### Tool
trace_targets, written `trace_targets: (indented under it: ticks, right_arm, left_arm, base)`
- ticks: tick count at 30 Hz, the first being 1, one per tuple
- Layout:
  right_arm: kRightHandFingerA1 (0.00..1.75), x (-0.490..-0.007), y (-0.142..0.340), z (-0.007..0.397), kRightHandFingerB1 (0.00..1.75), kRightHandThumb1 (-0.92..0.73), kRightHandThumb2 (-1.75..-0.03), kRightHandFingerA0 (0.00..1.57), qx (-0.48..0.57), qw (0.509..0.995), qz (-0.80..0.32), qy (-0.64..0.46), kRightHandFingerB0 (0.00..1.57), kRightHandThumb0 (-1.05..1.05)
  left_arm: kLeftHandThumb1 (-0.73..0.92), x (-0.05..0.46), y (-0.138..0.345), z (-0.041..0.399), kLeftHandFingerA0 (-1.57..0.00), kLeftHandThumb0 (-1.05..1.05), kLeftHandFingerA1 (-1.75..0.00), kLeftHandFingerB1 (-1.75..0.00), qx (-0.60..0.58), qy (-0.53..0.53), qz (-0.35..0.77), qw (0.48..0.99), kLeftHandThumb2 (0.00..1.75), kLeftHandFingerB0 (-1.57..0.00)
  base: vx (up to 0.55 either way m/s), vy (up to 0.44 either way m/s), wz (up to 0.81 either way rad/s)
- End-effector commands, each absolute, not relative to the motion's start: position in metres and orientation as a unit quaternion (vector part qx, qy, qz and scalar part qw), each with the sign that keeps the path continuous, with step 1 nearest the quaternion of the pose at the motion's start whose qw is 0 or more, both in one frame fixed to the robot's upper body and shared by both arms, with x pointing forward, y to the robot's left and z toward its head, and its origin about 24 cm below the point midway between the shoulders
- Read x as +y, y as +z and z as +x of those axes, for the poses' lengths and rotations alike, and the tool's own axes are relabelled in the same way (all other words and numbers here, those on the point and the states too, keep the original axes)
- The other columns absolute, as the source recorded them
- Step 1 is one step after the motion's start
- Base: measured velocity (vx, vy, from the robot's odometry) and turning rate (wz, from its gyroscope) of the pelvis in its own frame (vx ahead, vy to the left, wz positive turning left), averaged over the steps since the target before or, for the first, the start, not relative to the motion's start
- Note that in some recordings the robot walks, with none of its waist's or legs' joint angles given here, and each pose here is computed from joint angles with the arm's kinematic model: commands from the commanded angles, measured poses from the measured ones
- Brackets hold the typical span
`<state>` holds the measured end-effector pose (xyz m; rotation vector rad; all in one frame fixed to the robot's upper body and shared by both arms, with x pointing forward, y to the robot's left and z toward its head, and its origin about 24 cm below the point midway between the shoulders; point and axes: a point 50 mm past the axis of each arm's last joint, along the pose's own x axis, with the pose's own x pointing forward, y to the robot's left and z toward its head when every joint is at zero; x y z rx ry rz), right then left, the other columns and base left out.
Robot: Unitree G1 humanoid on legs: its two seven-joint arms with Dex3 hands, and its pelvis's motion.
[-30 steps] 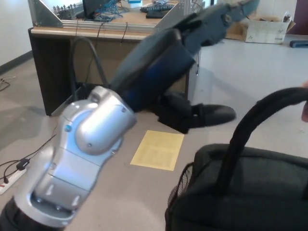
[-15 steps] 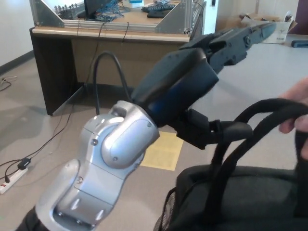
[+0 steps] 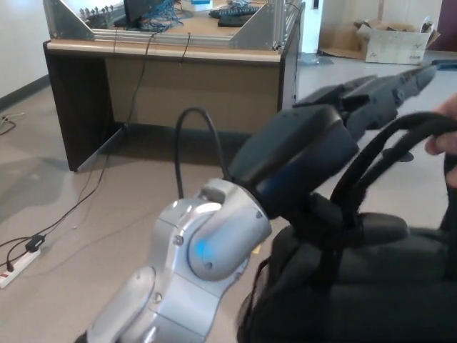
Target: A person hands over a black lunchbag to the robot and the robot uses its left hand to grab the strips of the lunchbag, the gives it back to the person.
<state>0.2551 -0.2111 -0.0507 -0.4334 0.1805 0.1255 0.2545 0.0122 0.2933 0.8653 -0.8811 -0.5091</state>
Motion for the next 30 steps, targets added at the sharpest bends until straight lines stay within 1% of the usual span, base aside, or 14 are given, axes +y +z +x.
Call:
trace_targets:
  ticks: [1,7,8,10,11,13,14,22,23,25,27,28,29,30]
  right_arm:
    - [0.47,-0.216,-0.052,0.253,0.43,-0.71,-0.61,0.49,0.095,0.968,-0.223,0.067,0.44,-0.55]
    - [0.46,-0.214,-0.048,0.259,0.43,-0.71,-0.6,0.49,0.095,0.968,-0.221,0.068,0.44,-0.54]
    - [0.46,-0.214,-0.048,0.26,0.42,-0.71,-0.6,0.49,0.095,0.968,-0.221,0.068,0.45,-0.54]
    - [0.46,-0.212,-0.048,0.262,0.42,-0.71,-0.61,0.49,0.095,0.968,-0.221,0.069,0.45,-0.53]
    - [0.61,-0.212,-0.048,0.261,0.54,-0.53,-0.93,0.47,0.093,0.969,-0.219,0.069,0.36,-0.53]
    - [0.47,-0.209,-0.052,0.256,0.43,-0.7,-0.6,0.5,0.096,0.969,-0.218,0.069,0.45,-0.53]
    - [0.61,-0.209,-0.053,0.255,0.55,-0.53,-0.92,0.47,0.096,0.969,-0.215,0.069,0.36,-0.52]
    - [0.6,-0.211,-0.046,0.261,0.53,-0.53,-0.93,0.46,0.088,0.969,-0.219,0.075,0.34,-0.51]
    - [0.6,-0.211,-0.046,0.261,0.53,-0.53,-0.92,0.45,0.088,0.969,-0.219,0.076,0.34,-0.51]
    - [0.59,-0.211,-0.047,0.261,0.53,-0.53,-0.92,0.45,0.09,0.969,-0.216,0.078,0.34,-0.51]
    - [0.59,-0.209,-0.049,0.26,0.53,-0.53,-0.92,0.44,0.097,0.97,-0.21,0.077,0.35,-0.5]
    - [0.59,-0.208,-0.05,0.259,0.54,-0.53,-0.92,0.45,0.098,0.97,-0.21,0.077,0.35,-0.5]
    - [0.59,-0.208,-0.051,0.257,0.54,-0.53,-0.92,0.45,0.099,0.969,-0.212,0.078,0.35,-0.5]
    - [0.59,-0.208,-0.053,0.254,0.54,-0.53,-0.92,0.45,0.103,0.968,-0.213,0.078,0.36,-0.5]
  left_arm:
    - [0.5,0.019,0.287,0.254,0.0,-0.83,-0.08,-0.04,-0.376,-0.217,0.417,0.798,0.87,0.0]
    - [0.46,0.037,0.301,0.251,0.0,-0.74,-0.18,-0.15,-0.382,-0.187,0.41,0.807,0.86,0.0]
    - [0.58,0.039,0.303,0.251,0.0,-0.76,-0.21,-0.16,-0.376,-0.184,0.41,0.81,0.59,0.0]
    - [0.45,0.041,0.306,0.253,0.0,-0.71,-0.21,-0.16,-0.372,-0.18,0.411,0.813,0.85,0.0]
    - [0.45,0.042,0.306,0.254,0.0,-0.71,-0.2,-0.15,-0.374,-0.176,0.411,0.813,0.85,0.0]
    - [0.46,0.041,0.304,0.254,0.0,-0.74,-0.17,-0.12,-0.376,-0.164,0.421,0.809,0.85,0.0]
    - [0.47,0.04,0.303,0.255,0.0,-0.75,-0.16,-0.14,-0.38,-0.152,0.433,0.803,0.85,-0.01]
    - [0.41,0.044,0.307,0.278,0.0,-0.61,-0.2,-0.17,-0.399,-0.075,0.507,0.761,0.79,0.0]
    - [0.53,0.043,0.307,0.28,-0.04,-0.56,-0.24,-0.22,-0.401,-0.067,0.509,0.758,0.57,-0.02]
    - [0.37,0.041,0.304,0.284,-0.02,-0.57,-0.38,-0.27,-0.417,-0.049,0.507,0.753,0.72,-0.08]
    - [0.45,0.033,0.298,0.291,-0.52,-0.46,-0.47,-0.35,-0.466,-0.013,0.485,0.739,0.55,-0.38]
    - [0.5,0.029,0.295,0.294,-0.61,-0.36,-1.05,-0.76,-0.491,0.002,0.467,0.736,0.55,-0.56]
    - [0.5,0.025,0.292,0.296,-0.61,-0.36,-1.05,-0.76,-0.513,0.015,0.445,0.734,0.55,-0.56]
    - [0.54,0.021,0.288,0.297,-0.71,-0.29,-1.34,-1.12,-0.536,0.026,0.419,0.733,0.57,-0.67]
  base:
    - [0.0,0.0,0.0]
    - [0.0,0.0,0.0]
    - [0.0,0.0,0.0]
    - [0.0,0.0,0.0]
    - [0.0,0.0,0.0]
    - [0.0,0.0,0.0]
    - [0.0,0.0,0.0]
    - [0.0,0.0,0.0]
    - [0.0,0.0,0.0]
    - [0.0,0.0,0.0]
    - [0.0,0.0,0.0]
    - [0.0,0.0,0.0]
    - [0.0,0.0,0.0]
    - [0.0,0.0,0.0]
